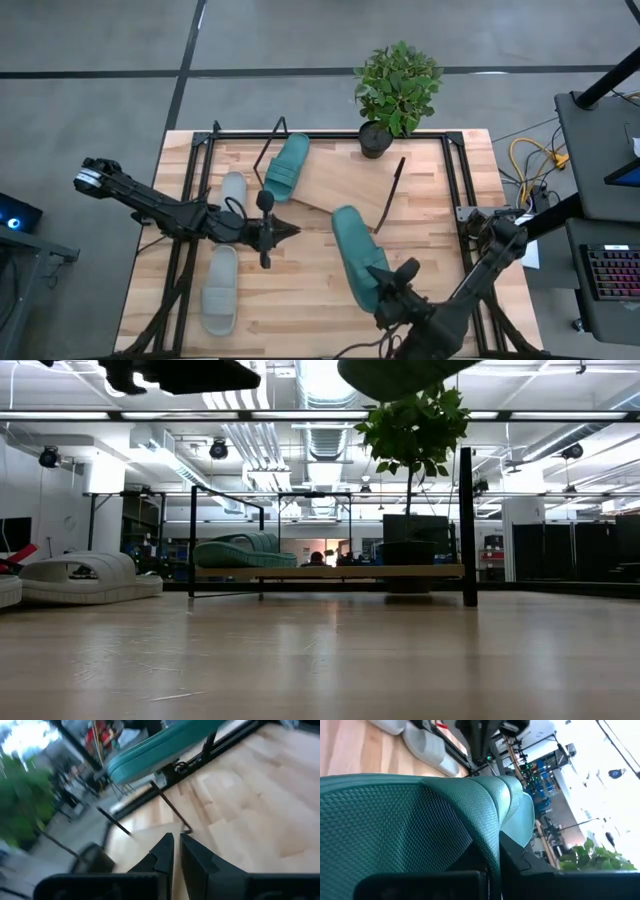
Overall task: Pick and place slides into the shelf
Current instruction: Put the green slipper on the shelf
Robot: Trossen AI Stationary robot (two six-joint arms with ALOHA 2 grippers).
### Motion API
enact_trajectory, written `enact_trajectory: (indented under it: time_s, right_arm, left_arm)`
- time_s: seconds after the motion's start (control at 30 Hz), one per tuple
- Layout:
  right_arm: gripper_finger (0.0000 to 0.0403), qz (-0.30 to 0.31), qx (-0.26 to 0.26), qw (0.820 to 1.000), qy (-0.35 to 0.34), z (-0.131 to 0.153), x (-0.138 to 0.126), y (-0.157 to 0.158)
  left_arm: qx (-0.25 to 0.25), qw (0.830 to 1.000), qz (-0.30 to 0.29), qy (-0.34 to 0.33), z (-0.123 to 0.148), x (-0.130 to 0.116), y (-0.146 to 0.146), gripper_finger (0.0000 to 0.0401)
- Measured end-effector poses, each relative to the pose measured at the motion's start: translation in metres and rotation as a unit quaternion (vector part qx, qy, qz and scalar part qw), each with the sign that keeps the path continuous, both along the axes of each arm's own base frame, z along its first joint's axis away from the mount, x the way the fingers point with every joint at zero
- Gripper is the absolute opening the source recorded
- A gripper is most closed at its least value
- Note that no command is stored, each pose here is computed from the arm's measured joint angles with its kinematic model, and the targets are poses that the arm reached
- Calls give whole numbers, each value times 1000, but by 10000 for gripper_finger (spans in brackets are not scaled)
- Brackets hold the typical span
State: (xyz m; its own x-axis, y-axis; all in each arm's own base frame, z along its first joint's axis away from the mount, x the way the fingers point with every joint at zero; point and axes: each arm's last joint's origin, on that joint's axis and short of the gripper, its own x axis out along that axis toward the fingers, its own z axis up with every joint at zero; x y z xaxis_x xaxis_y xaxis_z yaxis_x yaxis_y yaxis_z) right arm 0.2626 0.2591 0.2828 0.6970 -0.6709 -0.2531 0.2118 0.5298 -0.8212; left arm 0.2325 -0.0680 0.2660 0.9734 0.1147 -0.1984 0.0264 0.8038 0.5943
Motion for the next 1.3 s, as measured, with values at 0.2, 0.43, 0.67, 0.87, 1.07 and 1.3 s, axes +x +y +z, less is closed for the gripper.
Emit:
enact_trajectory:
  time_s: [0.2,0.43,0.67,0.87,1.07,1.3]
  right_arm:
    - [9,-23,54,998,-27,19,0,-15]
    - [9,-38,88,995,-15,24,2,-22]
    - [9,-30,97,995,-6,23,5,-20]
    - [9,-8,110,994,3,26,11,-13]
    - [9,11,123,992,14,30,14,-9]
    - [9,19,120,992,19,32,16,-7]
  left_arm:
    - [156,987,-28,-14,1,7,-2,17]
    - [224,973,-38,-35,0,18,-7,86]
    - [266,961,-38,-62,-5,38,-13,174]
    - [279,958,-29,-59,-1,61,-17,187]
    - [309,950,-28,-37,-5,80,-20,187]
    - [328,944,-10,-19,-10,97,-20,187]
